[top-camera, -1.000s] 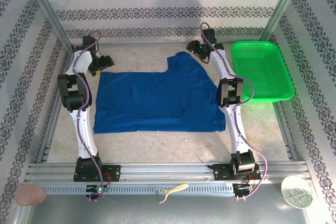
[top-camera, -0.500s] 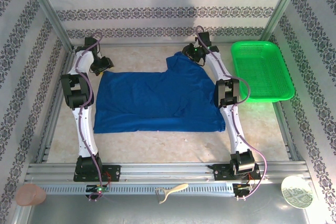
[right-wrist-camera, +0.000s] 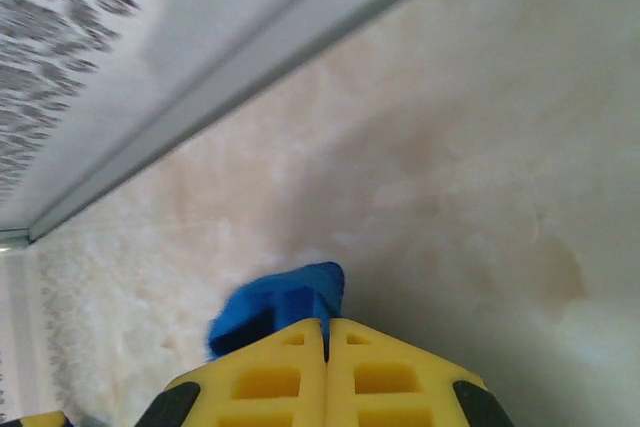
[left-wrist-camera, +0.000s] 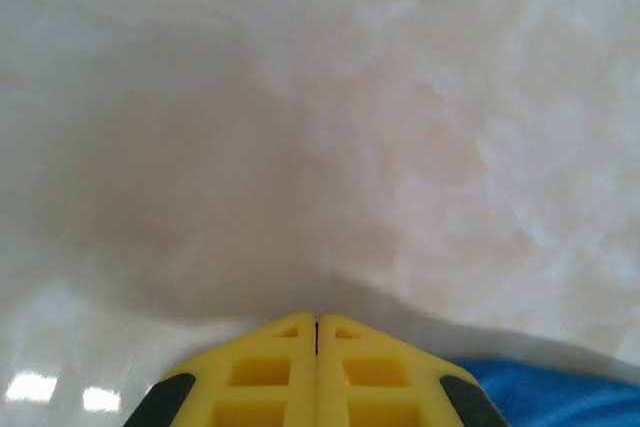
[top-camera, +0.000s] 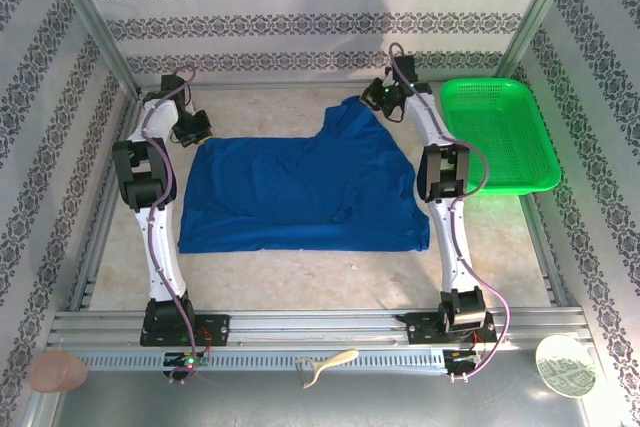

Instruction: Fold the inside-out t-shirt

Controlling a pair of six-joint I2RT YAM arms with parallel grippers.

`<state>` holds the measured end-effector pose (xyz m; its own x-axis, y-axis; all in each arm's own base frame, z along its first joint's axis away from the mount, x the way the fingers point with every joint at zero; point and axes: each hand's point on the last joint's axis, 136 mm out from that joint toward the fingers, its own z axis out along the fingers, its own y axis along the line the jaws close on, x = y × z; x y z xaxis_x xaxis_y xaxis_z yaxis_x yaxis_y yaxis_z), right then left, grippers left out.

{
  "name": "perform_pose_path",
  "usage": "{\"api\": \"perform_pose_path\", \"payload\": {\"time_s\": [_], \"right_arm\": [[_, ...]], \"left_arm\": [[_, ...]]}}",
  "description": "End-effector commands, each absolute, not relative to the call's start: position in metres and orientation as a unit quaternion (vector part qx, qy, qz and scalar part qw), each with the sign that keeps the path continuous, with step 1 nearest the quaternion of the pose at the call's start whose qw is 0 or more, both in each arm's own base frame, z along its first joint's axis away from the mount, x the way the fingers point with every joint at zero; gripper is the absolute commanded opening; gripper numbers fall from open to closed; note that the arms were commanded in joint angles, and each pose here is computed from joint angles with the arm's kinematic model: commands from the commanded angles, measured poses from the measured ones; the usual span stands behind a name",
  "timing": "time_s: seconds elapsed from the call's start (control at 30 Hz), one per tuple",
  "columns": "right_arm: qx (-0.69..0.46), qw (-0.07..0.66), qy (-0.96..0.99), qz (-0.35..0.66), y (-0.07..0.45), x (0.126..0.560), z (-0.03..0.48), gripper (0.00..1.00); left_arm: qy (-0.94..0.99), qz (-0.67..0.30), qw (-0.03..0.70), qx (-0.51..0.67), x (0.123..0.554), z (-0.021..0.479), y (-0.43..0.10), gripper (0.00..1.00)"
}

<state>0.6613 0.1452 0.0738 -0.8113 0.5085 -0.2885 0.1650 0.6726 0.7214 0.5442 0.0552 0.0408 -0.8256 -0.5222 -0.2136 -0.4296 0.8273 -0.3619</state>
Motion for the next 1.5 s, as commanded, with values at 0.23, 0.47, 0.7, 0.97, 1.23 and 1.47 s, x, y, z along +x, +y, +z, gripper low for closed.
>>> {"api": "perform_pose_path", "payload": {"time_s": [0.23, 0.47, 0.7, 0.97, 1.23, 1.47], "right_arm": [[0.122, 0.329, 0.848, 0.396, 0.149, 0.640, 0.213, 0.00], [0.132, 0.338, 0.850, 0.383, 0.139, 0.593, 0.223, 0.00], [0.160, 0.336, 0.847, 0.379, 0.128, 0.539, 0.210, 0.00], [0.172, 0.329, 0.851, 0.371, 0.121, 0.489, 0.201, 0.00], [0.183, 0.326, 0.856, 0.357, 0.114, 0.444, 0.192, 0.00], [0.189, 0.308, 0.865, 0.347, 0.110, 0.406, 0.172, 0.00]], "left_arm": [[0.907, -0.192, 0.256, -0.273, 0.545, 0.117, 0.062, 0.00], [0.897, -0.215, 0.254, -0.291, 0.522, 0.114, 0.067, 0.00], [0.890, -0.220, 0.255, -0.308, 0.495, 0.113, 0.067, 0.00], [0.886, -0.221, 0.241, -0.328, 0.468, 0.102, 0.069, 0.00], [0.882, -0.227, 0.239, -0.338, 0.444, 0.103, 0.062, 0.00], [0.885, -0.222, 0.230, -0.340, 0.422, 0.094, 0.056, 0.00]]}}
